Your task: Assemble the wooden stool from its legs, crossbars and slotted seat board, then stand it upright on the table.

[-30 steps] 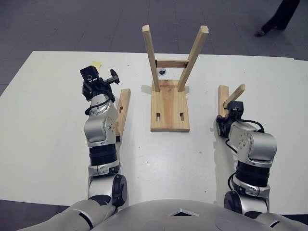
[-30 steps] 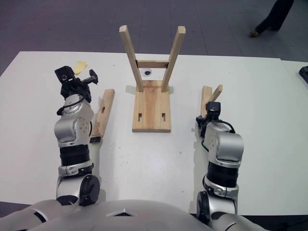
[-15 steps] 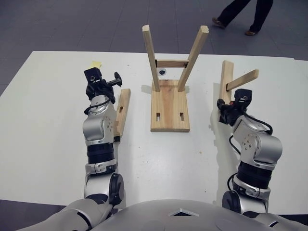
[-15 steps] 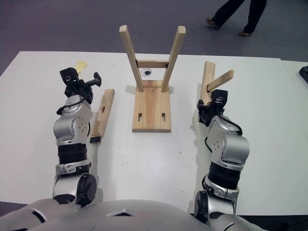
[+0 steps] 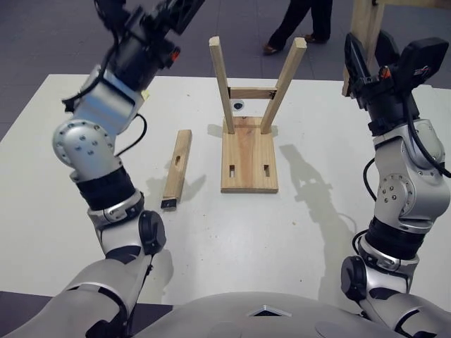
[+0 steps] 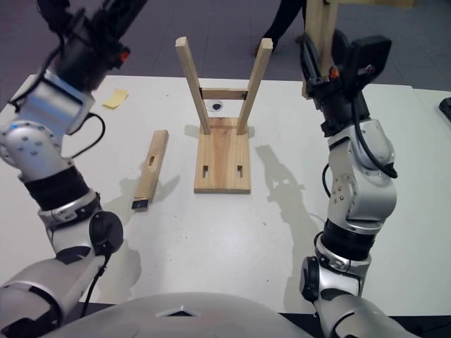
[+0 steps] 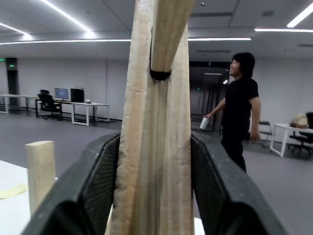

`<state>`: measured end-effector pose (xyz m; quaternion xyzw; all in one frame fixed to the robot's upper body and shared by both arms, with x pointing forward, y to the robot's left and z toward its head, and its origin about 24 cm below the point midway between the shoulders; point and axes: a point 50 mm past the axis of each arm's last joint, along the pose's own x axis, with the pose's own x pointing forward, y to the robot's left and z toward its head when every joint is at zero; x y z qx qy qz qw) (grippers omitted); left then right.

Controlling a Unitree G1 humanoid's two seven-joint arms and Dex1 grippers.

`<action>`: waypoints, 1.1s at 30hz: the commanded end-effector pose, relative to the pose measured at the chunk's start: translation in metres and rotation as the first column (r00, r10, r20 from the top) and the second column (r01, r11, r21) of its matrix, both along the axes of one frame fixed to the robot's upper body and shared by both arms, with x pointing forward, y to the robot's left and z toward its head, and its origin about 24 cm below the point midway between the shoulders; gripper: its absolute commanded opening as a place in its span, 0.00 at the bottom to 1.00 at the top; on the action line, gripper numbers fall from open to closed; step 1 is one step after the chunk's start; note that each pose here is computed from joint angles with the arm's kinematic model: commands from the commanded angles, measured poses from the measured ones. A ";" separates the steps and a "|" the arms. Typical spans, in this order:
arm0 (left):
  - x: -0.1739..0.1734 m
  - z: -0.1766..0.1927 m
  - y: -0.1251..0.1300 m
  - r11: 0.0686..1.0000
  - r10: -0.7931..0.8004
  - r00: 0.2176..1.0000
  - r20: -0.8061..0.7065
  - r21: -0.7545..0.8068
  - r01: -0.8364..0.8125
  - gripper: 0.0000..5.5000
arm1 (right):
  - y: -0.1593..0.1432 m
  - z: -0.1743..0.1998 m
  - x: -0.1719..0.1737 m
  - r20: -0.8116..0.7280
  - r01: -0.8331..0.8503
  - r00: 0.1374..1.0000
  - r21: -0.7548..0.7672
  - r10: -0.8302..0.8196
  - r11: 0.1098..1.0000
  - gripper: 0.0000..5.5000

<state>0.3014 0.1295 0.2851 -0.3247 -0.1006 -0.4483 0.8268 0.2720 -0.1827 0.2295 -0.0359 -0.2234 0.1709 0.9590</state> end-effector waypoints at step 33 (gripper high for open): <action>0.015 0.024 -0.041 0.981 -0.180 0.982 -0.065 0.059 0.183 0.53 | 0.046 -0.019 -0.021 0.007 -0.226 0.972 -0.229 0.234 0.947 0.38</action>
